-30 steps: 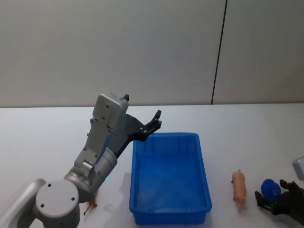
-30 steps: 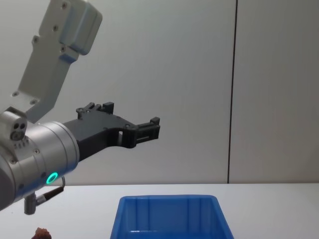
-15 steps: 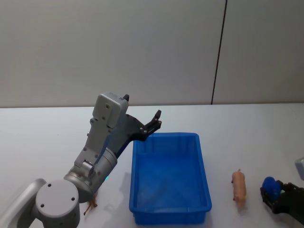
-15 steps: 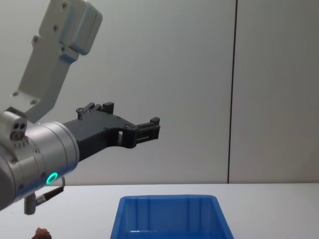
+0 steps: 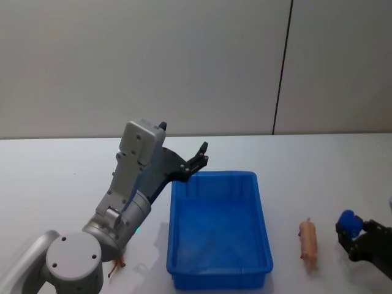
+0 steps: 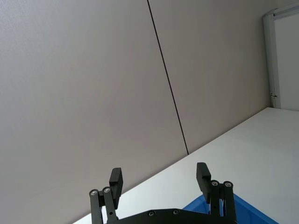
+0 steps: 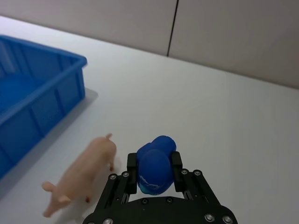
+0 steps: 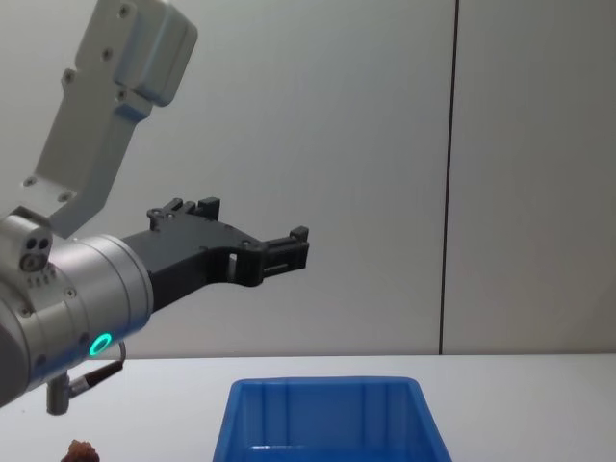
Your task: Pick up the two dolls from the table and place them into the box.
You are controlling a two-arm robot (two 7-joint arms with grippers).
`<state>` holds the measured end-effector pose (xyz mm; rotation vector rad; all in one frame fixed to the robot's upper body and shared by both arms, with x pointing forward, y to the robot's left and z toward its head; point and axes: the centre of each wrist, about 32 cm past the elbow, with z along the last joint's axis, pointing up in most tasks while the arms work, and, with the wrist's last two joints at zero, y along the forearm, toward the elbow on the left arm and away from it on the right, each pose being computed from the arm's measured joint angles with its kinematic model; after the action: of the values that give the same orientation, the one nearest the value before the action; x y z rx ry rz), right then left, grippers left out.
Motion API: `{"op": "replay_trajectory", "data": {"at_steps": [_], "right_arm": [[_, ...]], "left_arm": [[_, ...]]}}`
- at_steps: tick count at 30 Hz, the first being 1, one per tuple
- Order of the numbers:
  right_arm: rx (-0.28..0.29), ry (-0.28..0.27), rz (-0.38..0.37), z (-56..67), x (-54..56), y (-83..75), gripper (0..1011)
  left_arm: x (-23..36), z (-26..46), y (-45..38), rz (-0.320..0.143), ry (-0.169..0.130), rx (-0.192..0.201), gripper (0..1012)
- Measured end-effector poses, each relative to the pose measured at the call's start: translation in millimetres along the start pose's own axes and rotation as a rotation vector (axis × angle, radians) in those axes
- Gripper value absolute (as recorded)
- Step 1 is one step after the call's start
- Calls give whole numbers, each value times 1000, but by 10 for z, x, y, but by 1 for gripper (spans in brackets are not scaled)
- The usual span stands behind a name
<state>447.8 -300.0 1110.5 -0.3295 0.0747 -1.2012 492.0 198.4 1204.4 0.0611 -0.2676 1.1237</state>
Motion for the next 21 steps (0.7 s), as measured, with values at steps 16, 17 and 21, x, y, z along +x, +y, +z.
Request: {"op": "replay_trajectory", "data": {"at_steps": [16, 17, 21], "right_arm": [[146, -13, 153, 360, -130, 23, 321], [154, -15, 173, 396, -151, 35, 310], [167, -22, 223, 478, -210, 76, 287]], "left_arm": [[0, 0, 0, 0, 0, 0, 1001], [0, 0, 0, 0, 0, 0, 1001], [0, 0, 0, 0, 0, 0, 1001]]}}
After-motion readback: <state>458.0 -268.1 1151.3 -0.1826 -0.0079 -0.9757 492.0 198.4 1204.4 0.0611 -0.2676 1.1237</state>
